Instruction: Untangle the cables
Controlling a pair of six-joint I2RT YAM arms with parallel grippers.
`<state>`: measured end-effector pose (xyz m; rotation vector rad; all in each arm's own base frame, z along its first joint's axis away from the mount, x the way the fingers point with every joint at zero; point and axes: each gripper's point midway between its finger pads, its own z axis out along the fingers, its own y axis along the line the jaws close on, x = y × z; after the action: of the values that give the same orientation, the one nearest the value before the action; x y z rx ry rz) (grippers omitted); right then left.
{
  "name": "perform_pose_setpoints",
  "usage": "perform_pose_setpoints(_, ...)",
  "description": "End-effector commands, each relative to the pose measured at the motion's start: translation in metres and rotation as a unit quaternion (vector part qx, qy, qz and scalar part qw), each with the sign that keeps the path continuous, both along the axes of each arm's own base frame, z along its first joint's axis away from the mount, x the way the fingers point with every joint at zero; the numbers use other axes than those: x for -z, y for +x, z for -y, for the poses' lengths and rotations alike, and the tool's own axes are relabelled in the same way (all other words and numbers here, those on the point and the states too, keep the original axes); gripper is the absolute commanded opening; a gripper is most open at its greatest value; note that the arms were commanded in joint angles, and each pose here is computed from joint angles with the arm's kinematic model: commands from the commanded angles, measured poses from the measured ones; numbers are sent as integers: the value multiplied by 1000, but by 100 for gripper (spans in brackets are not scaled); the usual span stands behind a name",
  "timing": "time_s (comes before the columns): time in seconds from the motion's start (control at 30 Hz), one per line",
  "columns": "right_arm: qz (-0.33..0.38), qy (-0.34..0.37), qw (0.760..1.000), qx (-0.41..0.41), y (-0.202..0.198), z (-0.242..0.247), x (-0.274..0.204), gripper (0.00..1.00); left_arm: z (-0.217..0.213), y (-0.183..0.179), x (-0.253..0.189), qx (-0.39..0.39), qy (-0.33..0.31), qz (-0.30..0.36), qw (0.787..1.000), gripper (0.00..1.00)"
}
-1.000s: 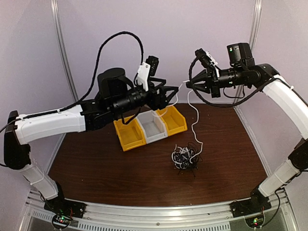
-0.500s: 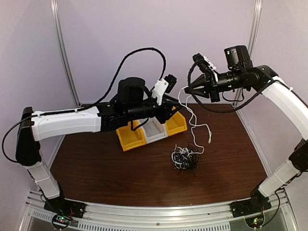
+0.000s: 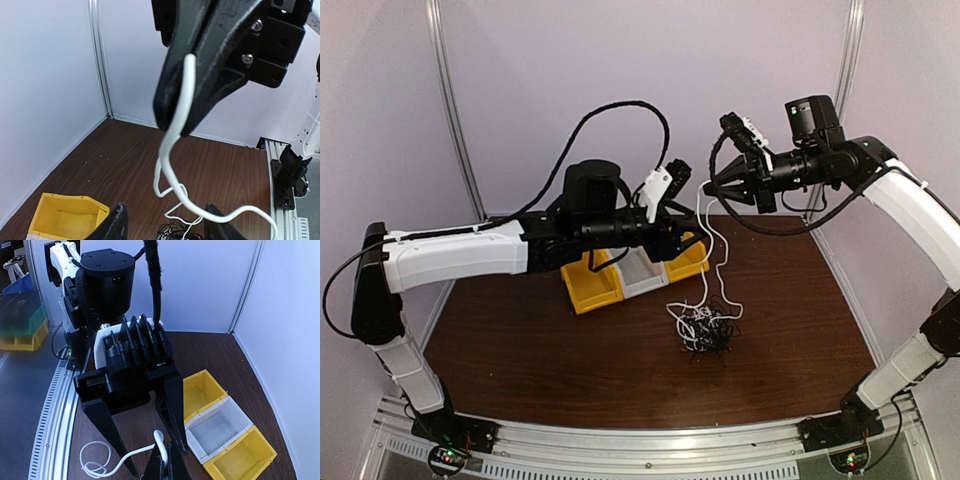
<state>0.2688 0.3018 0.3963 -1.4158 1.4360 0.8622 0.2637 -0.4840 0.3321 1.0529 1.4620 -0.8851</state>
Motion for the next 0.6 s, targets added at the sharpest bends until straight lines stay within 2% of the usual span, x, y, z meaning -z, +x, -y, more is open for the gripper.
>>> perform_pose_setpoints(0.0,13,4,1000,-5,-5,0,-5,0,-15,-9,-24,15,-2,26,1000,54)
perform_pose_setpoints(0.1,20,-6,1000,-7,-7,2,-1,0,-44,23,-5,-90,45,10,995,55)
perform_pose_setpoints(0.17,25,-17,1000,-6,-7,3,4,0,-66,37,-3,-132,40,0,990,57)
perform_pose_setpoints(0.23,24,-27,999,-5,-7,3,12,0,-73,32,-21,-122,5,16,992,57)
perform_pose_setpoints(0.33,16,-37,999,-8,-7,1,22,0,-66,13,-44,-68,-33,31,997,59)
perform_pose_setpoints(0.57,13,-44,999,-15,-9,-8,28,0,-39,0,-52,6,-63,32,997,60)
